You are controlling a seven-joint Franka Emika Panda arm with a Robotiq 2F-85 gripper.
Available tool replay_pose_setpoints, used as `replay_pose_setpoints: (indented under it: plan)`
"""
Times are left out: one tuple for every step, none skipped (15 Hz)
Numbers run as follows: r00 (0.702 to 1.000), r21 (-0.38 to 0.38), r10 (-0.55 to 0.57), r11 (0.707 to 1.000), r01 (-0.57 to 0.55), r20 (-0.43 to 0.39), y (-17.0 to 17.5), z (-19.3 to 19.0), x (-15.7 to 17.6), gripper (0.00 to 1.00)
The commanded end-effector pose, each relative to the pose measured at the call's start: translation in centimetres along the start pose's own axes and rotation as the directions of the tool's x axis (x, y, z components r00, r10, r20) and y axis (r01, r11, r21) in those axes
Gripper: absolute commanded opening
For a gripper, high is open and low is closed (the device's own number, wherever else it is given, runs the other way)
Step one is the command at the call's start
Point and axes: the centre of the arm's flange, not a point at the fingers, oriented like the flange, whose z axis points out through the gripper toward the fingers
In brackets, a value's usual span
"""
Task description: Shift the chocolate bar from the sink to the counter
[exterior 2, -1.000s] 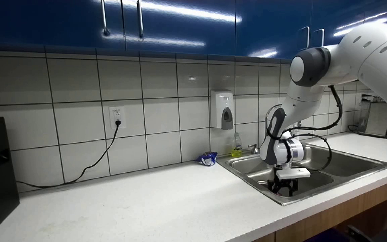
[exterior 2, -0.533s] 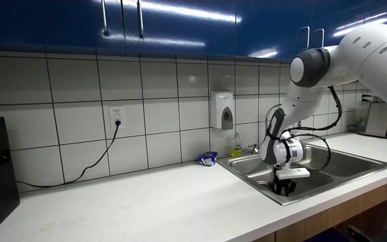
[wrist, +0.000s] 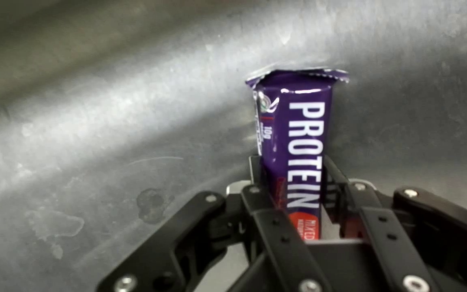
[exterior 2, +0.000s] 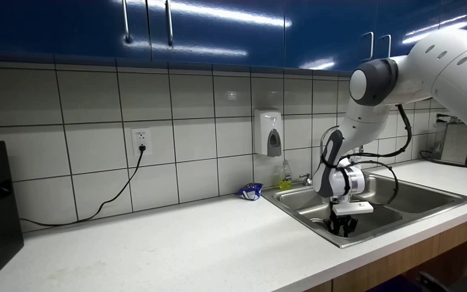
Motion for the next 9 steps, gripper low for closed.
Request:
replay_pose_setpoints:
  plan:
    - [1.000, 0.000, 0.016, 1.000, -0.016, 0.011, 0.1, -1.5, 0.2, 0.11]
    - [1.000, -0.001, 0.016, 1.000, -0.016, 0.006, 0.0, -1.8, 0.2, 0.11]
    - [1.000, -0.004, 0.016, 1.000, -0.016, 0.002, -0.1, -2.2, 0.1, 0.11]
    - [1.000, -0.005, 0.015, 1.000, -0.015, -0.003, -0.1, -2.6, 0.1, 0.11]
    - [1.000, -0.007, 0.014, 1.000, -0.014, -0.005, -0.2, -3.0, 0.1, 0.11]
    - [1.000, -0.009, 0.012, 1.000, -0.012, -0.011, -0.3, -3.5, 0.1, 0.11]
    - [1.000, -0.012, 0.009, 1.000, -0.009, -0.017, -0.5, -4.0, 0.1, 0.11]
    - [1.000, -0.016, 0.006, 1.000, -0.006, -0.025, -0.6, -4.6, 0.2, 0.11]
    - [1.000, -0.019, 0.004, 1.000, -0.004, -0.030, -0.7, -5.2, 0.1, 0.11]
